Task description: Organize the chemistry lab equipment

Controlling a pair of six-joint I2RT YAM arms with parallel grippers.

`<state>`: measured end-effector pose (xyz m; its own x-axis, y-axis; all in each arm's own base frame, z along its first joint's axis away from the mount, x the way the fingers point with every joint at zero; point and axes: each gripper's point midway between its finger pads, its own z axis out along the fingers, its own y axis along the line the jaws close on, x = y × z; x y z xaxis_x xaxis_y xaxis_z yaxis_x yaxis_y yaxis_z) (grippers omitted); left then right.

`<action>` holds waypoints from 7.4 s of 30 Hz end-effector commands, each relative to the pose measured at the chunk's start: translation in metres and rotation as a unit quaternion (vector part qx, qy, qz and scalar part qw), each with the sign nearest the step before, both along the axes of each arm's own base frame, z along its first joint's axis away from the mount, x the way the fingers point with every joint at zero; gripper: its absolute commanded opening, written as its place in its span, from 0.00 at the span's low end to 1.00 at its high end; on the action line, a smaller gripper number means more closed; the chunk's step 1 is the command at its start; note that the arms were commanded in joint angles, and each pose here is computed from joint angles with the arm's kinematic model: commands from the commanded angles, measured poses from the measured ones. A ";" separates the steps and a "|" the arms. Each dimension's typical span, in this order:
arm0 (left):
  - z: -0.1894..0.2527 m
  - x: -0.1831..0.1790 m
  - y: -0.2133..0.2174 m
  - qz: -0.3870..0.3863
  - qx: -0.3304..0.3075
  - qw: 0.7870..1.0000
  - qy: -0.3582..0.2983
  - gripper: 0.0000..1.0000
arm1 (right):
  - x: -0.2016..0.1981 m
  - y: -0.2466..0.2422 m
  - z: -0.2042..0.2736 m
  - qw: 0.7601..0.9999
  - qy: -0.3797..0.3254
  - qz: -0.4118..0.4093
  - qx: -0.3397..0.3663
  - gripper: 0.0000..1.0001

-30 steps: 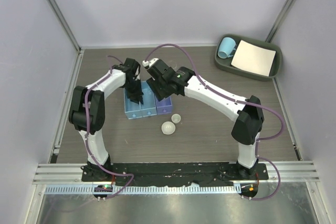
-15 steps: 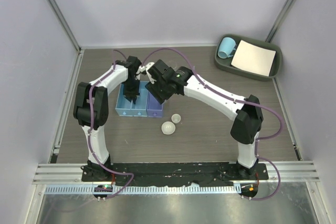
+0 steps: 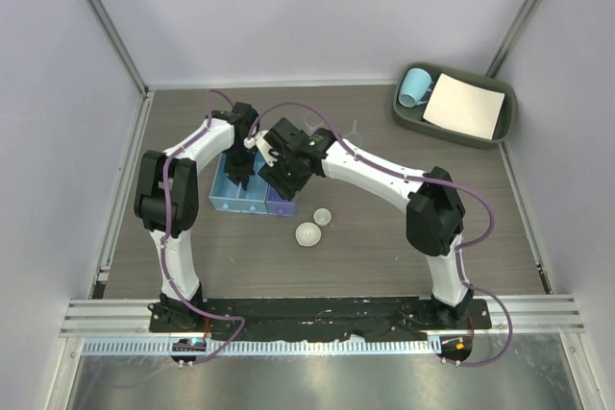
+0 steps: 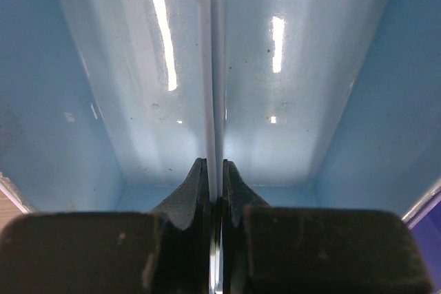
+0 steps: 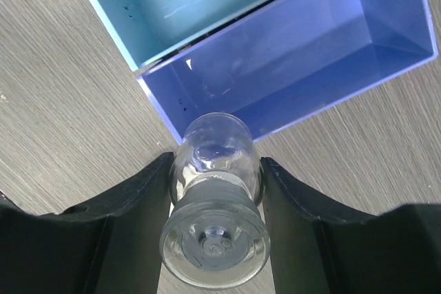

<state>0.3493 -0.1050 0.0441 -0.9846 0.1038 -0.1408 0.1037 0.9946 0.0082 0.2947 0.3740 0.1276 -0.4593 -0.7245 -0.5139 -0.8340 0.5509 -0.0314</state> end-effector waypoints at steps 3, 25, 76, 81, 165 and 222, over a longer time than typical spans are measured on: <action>0.005 -0.003 0.012 -0.025 0.032 0.999 -0.006 0.03 | 0.008 0.022 0.022 0.998 -0.023 0.028 0.055 0.38; 0.061 0.005 -0.005 -0.022 -0.027 0.997 -0.062 0.44 | 0.012 0.031 0.023 0.996 -0.034 0.035 0.075 0.37; 0.199 -0.007 0.036 0.115 -0.113 0.946 -0.281 0.59 | 0.025 0.033 -0.051 0.999 -0.015 0.031 0.028 0.41; 0.201 -0.022 0.024 0.094 -0.149 0.944 -0.278 0.58 | 0.025 0.032 -0.060 0.999 -0.011 0.029 0.019 0.43; 0.194 -0.076 -0.007 0.046 -0.262 0.901 -0.343 0.60 | 0.277 -0.103 -0.027 0.872 -0.077 -0.459 0.153 0.77; 0.189 -0.077 -0.008 0.043 -0.264 0.903 -0.336 0.60 | 0.091 -0.027 0.098 0.956 -0.142 -0.227 0.121 0.01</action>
